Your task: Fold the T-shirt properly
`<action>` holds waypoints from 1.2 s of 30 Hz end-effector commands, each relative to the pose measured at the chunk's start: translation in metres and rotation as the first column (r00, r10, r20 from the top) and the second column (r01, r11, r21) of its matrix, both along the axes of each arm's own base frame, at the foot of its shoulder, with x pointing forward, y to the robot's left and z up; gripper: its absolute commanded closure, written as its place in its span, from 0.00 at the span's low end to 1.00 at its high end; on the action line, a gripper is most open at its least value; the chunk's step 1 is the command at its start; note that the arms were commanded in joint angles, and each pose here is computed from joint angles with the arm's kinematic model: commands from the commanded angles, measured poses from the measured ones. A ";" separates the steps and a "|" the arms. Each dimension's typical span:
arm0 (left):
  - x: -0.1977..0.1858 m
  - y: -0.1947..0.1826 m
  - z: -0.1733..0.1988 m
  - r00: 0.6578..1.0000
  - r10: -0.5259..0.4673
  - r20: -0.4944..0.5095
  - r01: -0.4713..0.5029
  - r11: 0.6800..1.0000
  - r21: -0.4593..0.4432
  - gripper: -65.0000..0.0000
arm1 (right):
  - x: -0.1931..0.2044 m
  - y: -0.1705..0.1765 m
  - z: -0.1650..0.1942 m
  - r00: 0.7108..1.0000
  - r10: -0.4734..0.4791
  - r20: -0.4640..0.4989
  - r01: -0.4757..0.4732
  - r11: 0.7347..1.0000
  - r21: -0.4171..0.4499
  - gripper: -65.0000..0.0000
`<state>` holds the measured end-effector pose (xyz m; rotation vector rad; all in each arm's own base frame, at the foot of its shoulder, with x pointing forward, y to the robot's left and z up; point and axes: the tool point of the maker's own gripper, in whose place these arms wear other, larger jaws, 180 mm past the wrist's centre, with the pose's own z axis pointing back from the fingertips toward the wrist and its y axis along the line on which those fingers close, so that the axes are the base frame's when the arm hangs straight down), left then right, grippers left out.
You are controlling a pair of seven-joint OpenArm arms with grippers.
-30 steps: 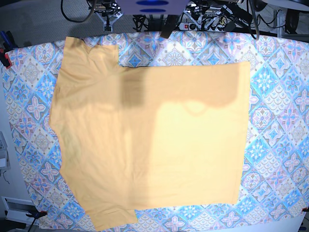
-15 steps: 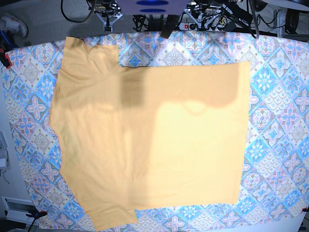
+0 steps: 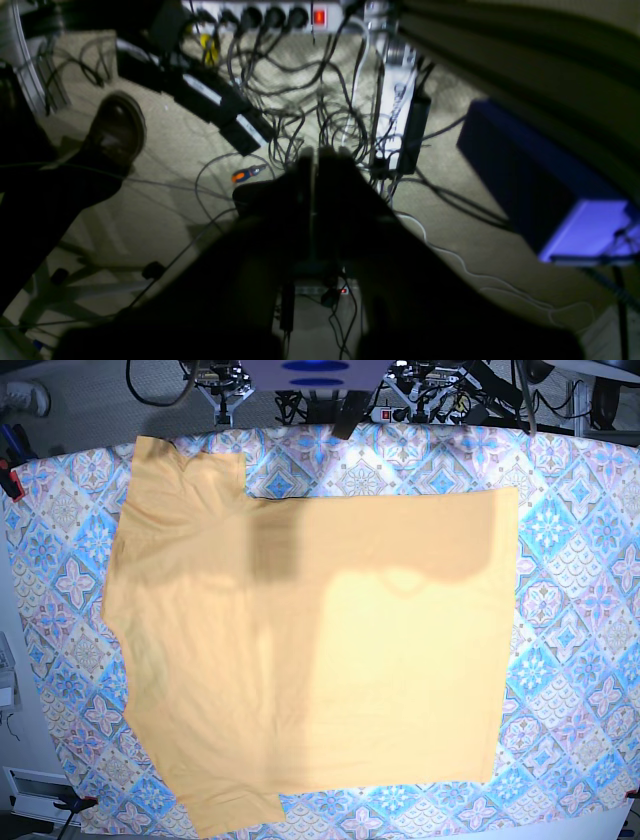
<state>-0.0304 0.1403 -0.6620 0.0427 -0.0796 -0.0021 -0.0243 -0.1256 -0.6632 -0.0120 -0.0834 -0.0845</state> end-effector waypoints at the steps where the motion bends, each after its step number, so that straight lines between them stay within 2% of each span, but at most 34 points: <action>1: -0.007 0.006 0.001 1.000 -0.006 -0.001 0.006 1.000 0.009 1.00 | -0.013 -0.001 0.001 1.000 -0.004 -0.014 0.004 1.000 -0.001 1.00; 5: -0.020 0.016 0.005 1.000 -0.013 -0.001 0.013 1.000 0.024 1.00 | -0.033 -0.012 0.002 0.999 0.000 -0.042 -0.001 1.000 -0.018 1.00; 9: -0.030 0.031 0.006 1.000 -0.018 -0.015 0.019 0.999 0.047 1.00 | -0.043 -0.022 0.006 1.000 0.005 -0.026 -0.006 0.999 -0.036 1.00; 15: -0.057 0.034 0.010 0.998 -0.020 -0.052 0.022 0.998 0.050 1.00 | -0.063 -0.043 0.014 1.000 0.017 -0.026 -0.019 0.997 -0.070 1.00; 25: -0.044 0.064 0.036 0.990 -0.062 0.128 0.049 0.994 0.101 1.00 | -0.070 -0.066 0.028 0.999 0.046 0.027 -0.043 0.993 -0.110 1.00; 36: -0.024 0.056 0.069 0.960 -0.092 0.265 0.069 0.993 0.094 1.00 | -0.068 -0.076 0.050 0.992 0.071 0.105 -0.057 0.989 -0.134 1.00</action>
